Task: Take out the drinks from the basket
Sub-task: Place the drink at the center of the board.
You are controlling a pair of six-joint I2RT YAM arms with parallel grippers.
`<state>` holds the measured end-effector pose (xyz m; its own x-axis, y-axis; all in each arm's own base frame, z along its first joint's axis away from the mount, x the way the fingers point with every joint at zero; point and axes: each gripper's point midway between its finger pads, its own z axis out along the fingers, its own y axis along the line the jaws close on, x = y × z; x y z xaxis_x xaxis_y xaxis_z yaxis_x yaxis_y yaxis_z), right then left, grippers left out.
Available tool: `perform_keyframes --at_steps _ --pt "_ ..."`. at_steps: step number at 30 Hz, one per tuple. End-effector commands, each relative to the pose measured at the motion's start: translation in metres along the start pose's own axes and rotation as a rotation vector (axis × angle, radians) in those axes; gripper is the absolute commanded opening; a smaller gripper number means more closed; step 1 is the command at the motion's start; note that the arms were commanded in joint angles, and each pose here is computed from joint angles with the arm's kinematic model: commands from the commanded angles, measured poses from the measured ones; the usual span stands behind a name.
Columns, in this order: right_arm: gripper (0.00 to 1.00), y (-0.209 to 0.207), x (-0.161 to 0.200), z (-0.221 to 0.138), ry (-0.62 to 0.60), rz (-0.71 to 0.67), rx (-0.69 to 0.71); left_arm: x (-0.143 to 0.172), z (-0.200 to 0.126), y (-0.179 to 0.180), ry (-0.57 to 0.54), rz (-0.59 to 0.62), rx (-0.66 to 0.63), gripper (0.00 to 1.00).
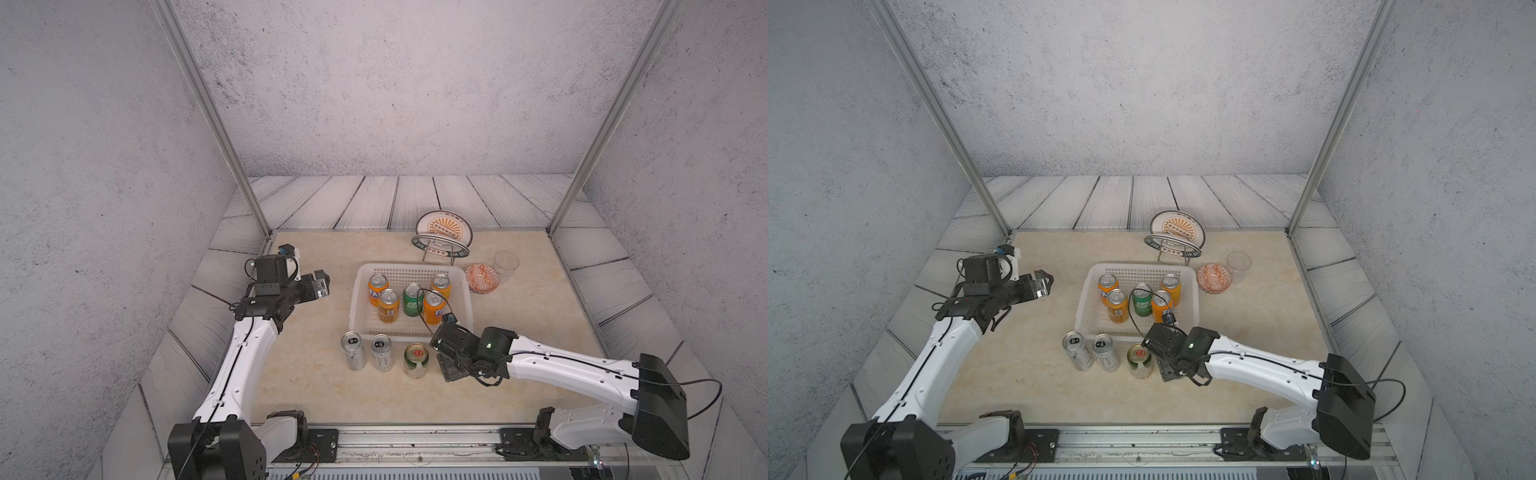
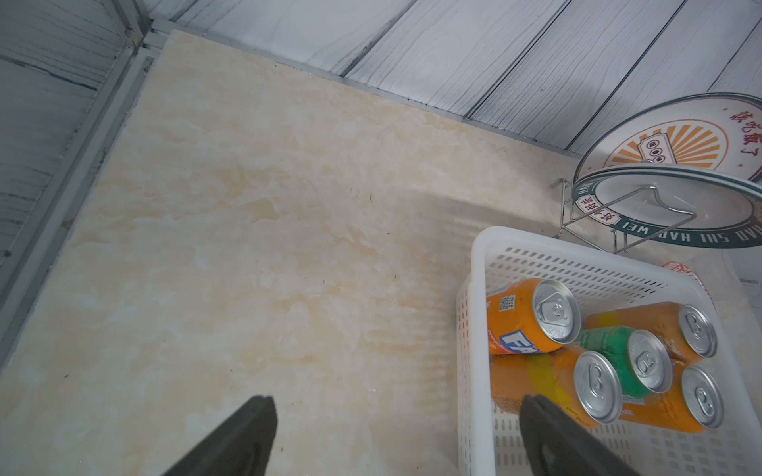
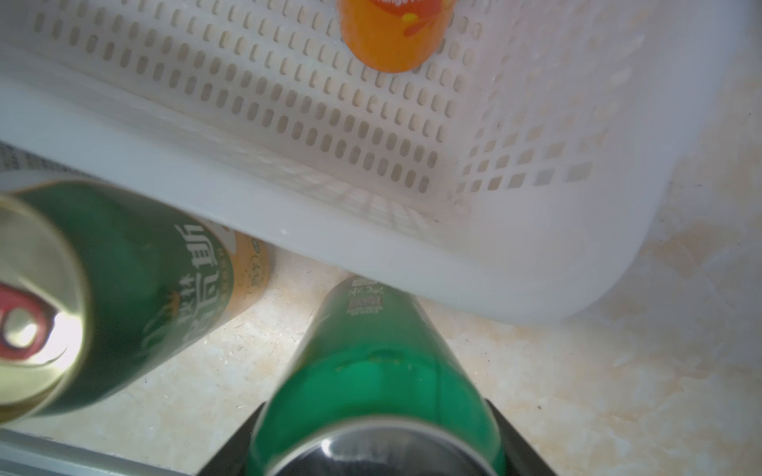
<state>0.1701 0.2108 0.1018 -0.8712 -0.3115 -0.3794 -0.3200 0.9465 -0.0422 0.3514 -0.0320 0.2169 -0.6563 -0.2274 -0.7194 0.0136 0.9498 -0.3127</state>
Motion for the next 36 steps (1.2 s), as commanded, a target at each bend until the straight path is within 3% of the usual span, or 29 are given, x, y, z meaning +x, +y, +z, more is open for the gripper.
perform_keyframes --at_steps 1,12,23,36 --pt "0.66 0.001 -0.011 0.000 -0.060 0.026 0.012 -0.004 0.000 0.001 -0.006 0.007 0.001 0.99" --pt "0.68 0.000 -0.004 0.012 -0.037 0.023 0.018 -0.003 0.001 0.001 0.002 0.005 0.003 0.99" --pt "0.81 -0.001 0.000 0.013 -0.026 0.023 0.020 -0.004 0.000 0.001 -0.001 0.008 0.002 0.99" --pt "0.89 -0.005 -0.014 -0.027 -0.059 0.015 -0.011 -0.003 0.000 0.002 0.003 0.011 -0.004 0.99"
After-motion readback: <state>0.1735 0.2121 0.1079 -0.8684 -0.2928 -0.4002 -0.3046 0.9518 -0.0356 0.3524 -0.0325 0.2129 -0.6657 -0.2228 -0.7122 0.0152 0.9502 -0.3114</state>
